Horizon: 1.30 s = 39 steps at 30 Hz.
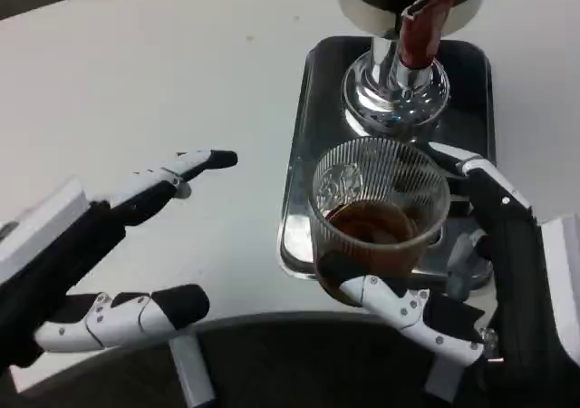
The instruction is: Grasp the cup under the faucet to collect the drink, then remove the cup.
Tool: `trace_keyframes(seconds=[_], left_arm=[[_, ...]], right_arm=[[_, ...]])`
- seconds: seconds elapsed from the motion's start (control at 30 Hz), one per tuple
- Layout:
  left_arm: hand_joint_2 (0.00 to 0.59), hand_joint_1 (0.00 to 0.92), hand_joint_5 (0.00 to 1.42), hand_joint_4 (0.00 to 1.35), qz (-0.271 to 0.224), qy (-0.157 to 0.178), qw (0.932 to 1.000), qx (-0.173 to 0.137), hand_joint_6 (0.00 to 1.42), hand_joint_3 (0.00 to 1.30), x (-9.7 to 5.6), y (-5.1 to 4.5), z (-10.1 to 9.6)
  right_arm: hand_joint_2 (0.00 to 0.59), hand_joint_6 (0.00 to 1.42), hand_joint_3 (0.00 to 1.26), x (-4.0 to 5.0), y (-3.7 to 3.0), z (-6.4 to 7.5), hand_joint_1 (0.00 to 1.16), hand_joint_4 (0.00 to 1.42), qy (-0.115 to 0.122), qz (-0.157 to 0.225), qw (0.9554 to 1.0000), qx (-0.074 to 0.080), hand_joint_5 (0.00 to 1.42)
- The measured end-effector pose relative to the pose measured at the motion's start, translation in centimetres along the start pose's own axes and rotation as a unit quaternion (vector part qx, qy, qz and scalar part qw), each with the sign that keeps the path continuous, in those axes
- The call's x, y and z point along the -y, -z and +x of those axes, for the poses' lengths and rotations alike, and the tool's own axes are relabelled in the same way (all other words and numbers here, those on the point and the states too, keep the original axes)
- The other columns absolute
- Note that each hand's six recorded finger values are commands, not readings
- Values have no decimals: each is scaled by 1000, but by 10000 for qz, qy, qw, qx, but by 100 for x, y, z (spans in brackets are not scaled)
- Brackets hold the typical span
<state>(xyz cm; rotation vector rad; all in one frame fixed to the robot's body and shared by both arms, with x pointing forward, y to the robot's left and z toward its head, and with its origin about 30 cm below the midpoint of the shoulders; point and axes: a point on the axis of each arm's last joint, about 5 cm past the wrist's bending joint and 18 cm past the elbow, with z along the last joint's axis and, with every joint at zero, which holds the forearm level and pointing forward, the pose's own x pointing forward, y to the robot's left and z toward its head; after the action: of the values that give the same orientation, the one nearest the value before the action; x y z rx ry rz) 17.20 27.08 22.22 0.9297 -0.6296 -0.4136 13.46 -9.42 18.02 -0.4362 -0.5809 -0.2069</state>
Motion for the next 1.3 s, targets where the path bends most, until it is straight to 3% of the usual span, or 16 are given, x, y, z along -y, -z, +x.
trace_keyframes(seconds=[0.67, 1.3], left_arm=[[105, 0, 0, 0, 619, 547, 9966, -48, 41, 0, 51, -172, -237], [103, 0, 0, 0, 646, 604, 9960, -109, 28, 0, 62, -215, -289]], right_arm=[[138, 1326, 792, 62, -58, -73, 954, 881, -506, -7, 9985, 195, 1059], [138, 1327, 800, 166, -107, -193, 954, 882, -637, -28, 9977, 238, 1073]])
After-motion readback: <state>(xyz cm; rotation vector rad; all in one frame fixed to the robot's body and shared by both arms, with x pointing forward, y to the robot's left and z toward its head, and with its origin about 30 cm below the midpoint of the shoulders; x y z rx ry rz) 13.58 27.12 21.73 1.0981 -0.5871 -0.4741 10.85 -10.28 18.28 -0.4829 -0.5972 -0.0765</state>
